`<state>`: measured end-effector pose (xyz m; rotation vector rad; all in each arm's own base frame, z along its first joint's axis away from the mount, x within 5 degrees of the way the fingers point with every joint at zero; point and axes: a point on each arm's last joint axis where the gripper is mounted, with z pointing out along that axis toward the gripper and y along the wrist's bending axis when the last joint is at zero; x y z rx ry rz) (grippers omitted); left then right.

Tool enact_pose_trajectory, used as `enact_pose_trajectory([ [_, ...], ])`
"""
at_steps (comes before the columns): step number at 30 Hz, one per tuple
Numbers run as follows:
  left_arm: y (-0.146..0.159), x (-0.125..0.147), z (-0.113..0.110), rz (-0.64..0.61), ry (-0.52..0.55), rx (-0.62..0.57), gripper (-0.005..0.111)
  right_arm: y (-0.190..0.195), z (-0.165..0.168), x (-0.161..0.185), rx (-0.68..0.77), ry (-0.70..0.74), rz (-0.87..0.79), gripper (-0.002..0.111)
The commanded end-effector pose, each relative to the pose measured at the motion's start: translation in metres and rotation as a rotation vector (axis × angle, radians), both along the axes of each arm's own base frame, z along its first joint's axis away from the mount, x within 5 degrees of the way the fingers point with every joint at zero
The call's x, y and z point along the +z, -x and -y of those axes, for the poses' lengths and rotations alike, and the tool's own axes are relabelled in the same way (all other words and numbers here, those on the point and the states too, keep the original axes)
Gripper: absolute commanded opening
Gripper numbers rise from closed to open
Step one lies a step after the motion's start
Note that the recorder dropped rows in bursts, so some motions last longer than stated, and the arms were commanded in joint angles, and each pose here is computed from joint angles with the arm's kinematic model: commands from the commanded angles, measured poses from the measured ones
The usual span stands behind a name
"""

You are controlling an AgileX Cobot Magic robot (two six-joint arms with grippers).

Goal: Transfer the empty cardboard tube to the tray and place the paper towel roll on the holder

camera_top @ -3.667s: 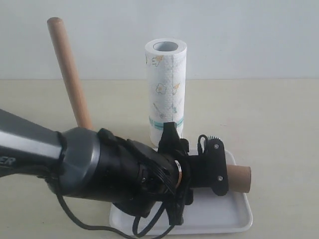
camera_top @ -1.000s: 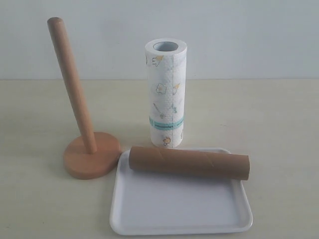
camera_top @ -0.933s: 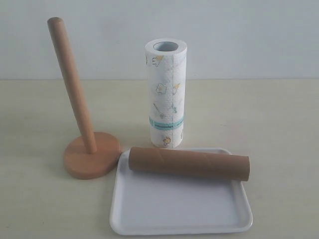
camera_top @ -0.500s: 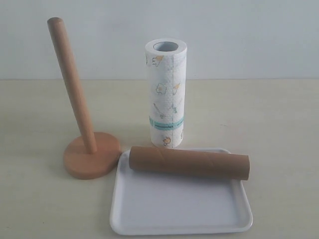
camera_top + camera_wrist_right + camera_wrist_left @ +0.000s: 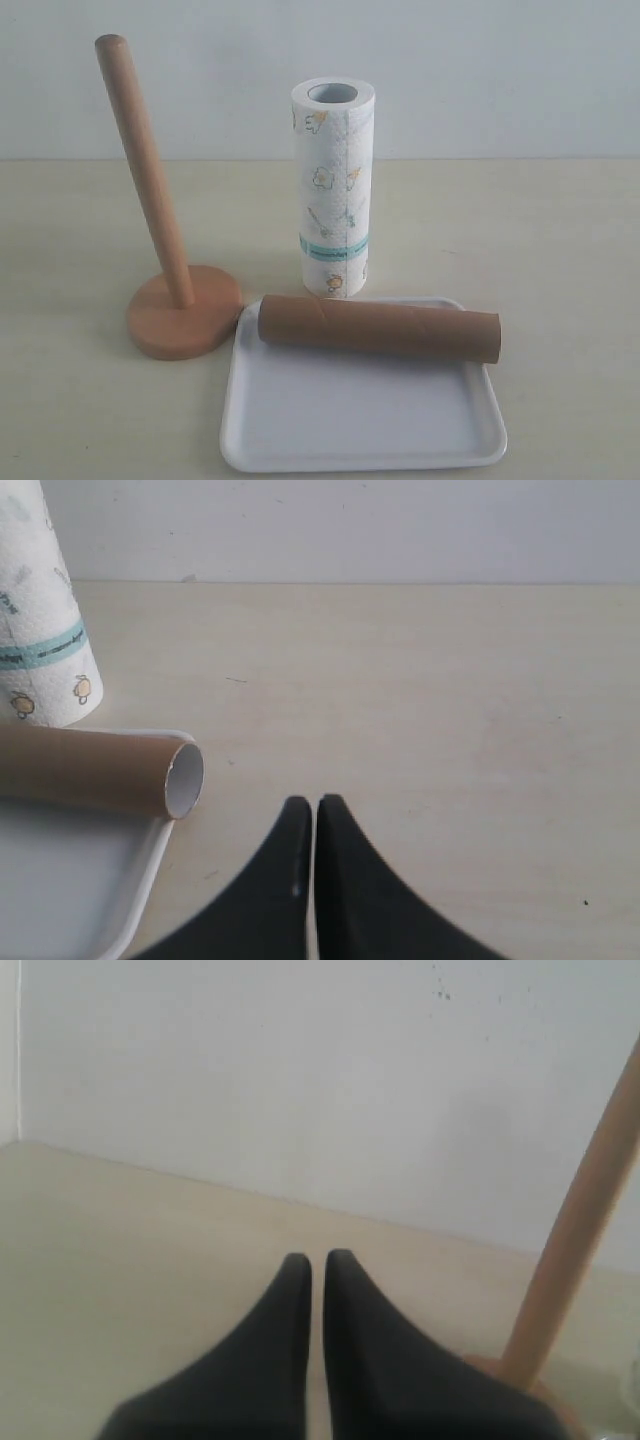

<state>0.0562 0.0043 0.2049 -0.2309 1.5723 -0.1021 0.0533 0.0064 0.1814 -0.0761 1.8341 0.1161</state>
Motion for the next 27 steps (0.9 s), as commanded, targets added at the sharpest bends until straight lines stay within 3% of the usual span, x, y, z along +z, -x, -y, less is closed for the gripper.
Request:
enact_pose_trajectory([
  [1,0.001,-0.011,-0.001,-0.126,-0.172,0.004,0.004,0.0,0.0,0.002,-0.005,0.0,0.017,0.001],
  [4,0.003,-0.023,-0.002,-0.262,-0.168,-0.001,0.004,0.0,0.0,0.002,-0.005,0.0,0.017,0.001],
  [27,0.003,-0.024,-0.002,-0.265,-0.167,-0.001,0.004,0.0,0.0,0.002,-0.005,0.0,0.017,0.001],
])
